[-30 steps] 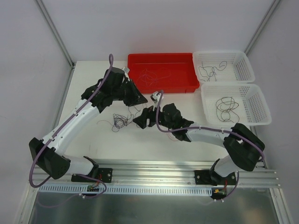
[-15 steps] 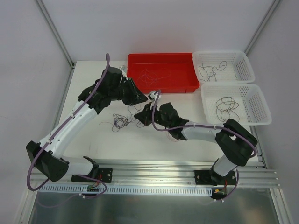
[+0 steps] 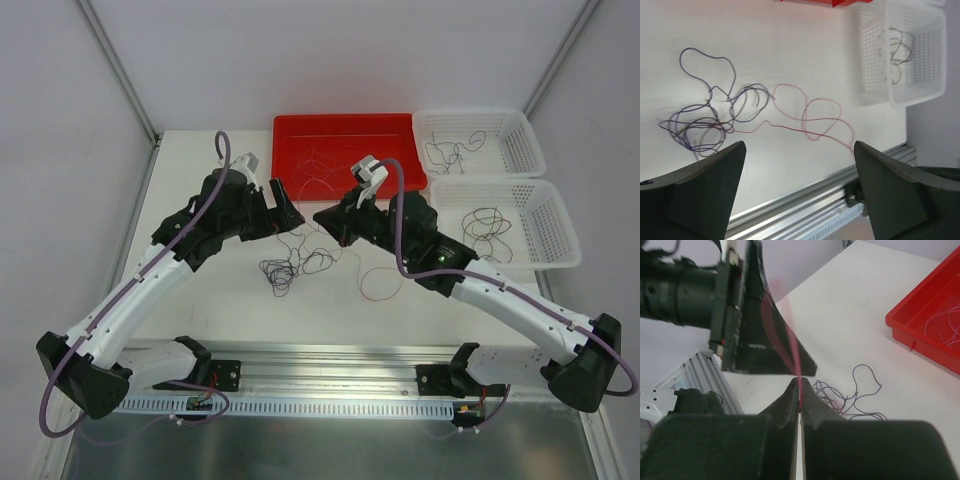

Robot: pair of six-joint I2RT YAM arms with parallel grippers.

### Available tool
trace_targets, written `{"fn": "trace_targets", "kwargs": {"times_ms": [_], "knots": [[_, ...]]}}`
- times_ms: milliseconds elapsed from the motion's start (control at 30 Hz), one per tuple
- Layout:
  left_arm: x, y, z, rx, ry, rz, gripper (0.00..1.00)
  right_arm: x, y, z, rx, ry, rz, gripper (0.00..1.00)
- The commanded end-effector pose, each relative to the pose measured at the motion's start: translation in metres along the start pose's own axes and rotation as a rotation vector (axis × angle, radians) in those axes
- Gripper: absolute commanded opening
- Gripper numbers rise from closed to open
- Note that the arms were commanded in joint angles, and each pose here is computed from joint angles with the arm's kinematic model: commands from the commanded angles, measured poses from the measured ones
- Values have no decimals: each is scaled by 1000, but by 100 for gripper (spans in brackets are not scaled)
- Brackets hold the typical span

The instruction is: Untangle the cables

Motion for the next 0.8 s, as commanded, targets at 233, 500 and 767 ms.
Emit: {"fn": "trace_targets", "kwargs": {"times_ms": [233, 500, 767], "knots": [[61, 34, 34, 26, 239, -61, 89, -2, -27, -31, 91, -25, 94, 1], [90, 64, 50, 89, 185, -231, 89, -33, -80, -38, 168, -51, 350, 1], [100, 75, 60, 147, 157, -295, 89, -69, -108, 62, 409, 131, 543, 1]]}}
Point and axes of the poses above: each gripper's point midway between its finger pads, its own y axis out along the fingers, its own x axis along the line the jaws close on, z = x × y, the point moved 9 cm from there along -y, back along the fingers, and after that the axes turned 7 degrees about -y, right-handed, at the moved point
